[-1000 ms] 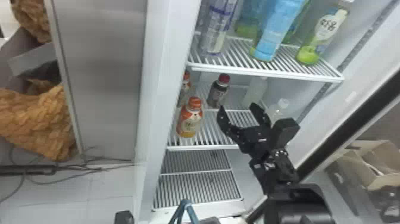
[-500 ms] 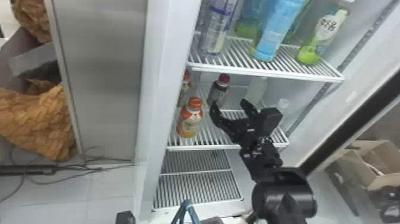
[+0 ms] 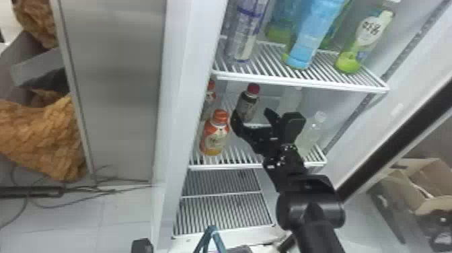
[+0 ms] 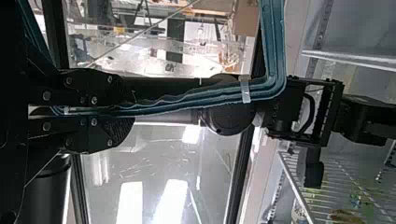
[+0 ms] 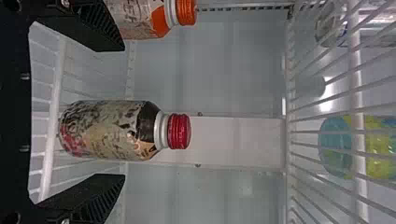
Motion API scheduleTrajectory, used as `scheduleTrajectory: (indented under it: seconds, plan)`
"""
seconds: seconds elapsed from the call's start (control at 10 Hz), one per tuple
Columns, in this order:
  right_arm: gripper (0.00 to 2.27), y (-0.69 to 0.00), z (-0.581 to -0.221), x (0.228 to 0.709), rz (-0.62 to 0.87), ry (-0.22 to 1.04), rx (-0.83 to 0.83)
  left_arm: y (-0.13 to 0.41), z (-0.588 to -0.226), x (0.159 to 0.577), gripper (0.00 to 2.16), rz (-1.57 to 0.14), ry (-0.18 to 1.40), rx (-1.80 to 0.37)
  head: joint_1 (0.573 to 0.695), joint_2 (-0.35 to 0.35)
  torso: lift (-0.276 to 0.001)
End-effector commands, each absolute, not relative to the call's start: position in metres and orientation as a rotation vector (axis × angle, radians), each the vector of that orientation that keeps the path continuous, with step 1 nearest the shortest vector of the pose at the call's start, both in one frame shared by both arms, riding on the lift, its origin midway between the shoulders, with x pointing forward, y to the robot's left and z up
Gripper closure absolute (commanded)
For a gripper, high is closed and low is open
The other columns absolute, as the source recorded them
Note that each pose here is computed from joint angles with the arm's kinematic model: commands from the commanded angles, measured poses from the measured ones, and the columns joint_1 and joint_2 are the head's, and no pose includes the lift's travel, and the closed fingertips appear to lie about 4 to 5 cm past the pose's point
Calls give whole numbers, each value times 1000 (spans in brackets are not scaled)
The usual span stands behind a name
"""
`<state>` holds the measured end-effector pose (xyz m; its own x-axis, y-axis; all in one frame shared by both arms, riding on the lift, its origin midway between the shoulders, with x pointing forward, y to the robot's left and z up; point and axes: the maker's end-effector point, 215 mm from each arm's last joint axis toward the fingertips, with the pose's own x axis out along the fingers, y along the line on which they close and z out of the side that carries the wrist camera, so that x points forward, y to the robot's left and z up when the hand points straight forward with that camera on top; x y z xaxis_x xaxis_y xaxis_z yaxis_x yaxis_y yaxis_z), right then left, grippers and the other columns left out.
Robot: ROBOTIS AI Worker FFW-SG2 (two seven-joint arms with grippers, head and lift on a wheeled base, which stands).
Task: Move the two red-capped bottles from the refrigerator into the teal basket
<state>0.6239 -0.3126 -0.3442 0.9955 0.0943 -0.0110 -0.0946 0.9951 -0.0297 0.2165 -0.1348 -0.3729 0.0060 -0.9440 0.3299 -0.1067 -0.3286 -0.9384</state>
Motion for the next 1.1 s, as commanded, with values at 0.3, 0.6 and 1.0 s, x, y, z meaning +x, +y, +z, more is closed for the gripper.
scheduleTrajectory:
  seconds: [0.3, 0.6, 1.0]
  plan:
    - [38, -312, -336, 641, 54, 0, -36, -135, -374, 216, 1085, -1410, 1123, -1530, 695, -350, -228]
    - [38, -321, -336, 658, 25, 13, -45, -135, -373, 216, 1085, -1415, 1122, -1527, 695, -350, -228]
    - [36, -321, -344, 676, 13, 42, -48, -135, -372, 216, 1085, -1415, 1122, -1529, 695, -350, -228]
